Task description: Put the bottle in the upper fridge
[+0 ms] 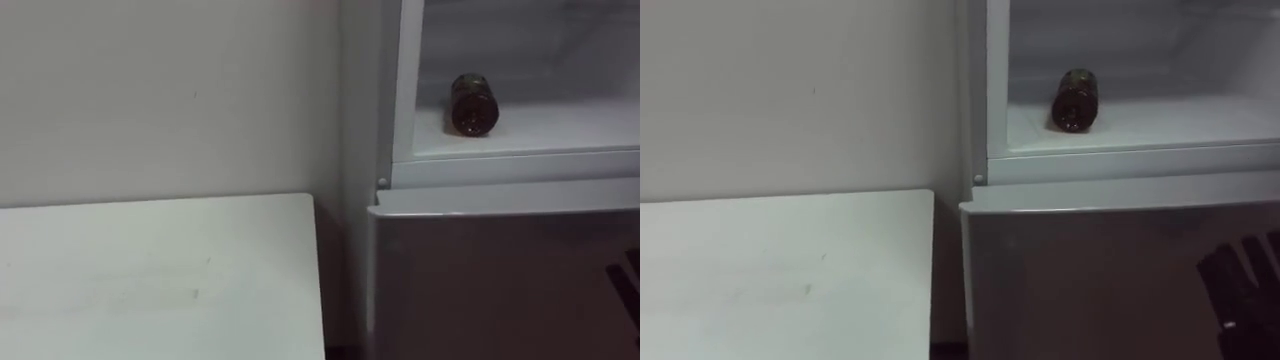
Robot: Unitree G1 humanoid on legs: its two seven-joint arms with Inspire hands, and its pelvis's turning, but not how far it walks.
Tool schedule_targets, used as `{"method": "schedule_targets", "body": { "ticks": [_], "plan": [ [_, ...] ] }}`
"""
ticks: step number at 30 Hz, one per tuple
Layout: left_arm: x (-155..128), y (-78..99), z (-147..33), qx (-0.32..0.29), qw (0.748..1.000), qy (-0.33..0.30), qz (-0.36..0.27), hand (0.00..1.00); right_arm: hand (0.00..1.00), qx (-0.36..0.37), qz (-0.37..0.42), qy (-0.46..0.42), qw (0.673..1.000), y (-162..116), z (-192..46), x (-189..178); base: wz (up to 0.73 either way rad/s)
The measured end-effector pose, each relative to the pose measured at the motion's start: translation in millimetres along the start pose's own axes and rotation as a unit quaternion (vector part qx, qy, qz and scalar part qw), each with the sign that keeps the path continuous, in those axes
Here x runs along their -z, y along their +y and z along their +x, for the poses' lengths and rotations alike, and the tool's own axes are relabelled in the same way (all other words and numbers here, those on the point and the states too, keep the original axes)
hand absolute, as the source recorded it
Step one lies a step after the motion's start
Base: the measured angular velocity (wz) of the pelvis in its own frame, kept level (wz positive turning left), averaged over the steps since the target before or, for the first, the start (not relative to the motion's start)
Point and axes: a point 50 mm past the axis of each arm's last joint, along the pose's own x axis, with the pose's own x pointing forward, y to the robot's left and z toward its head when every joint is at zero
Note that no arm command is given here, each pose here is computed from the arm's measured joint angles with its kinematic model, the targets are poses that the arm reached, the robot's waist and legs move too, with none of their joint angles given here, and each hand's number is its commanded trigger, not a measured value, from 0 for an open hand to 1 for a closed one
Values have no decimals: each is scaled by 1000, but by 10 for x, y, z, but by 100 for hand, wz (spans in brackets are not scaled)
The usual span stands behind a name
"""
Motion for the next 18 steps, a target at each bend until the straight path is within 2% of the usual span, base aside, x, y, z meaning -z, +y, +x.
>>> {"method": "schedule_targets", "body": {
  "ticks": [5, 11, 18],
  "plan": [
    [6, 32, -4, -11, 1000, -1, -9, 0, 0, 69, -5, -5, 998, -214, -47, -21, -2],
    [-91, 74, -12, -23, 999, -24, -19, 0, 0, 170, -33, -56, 983, -372, -103, -241, 6],
    [-111, 122, -18, -41, 998, -31, -24, 0, 0, 341, -93, -129, 927, -608, -247, -537, 0]
  ]
}}
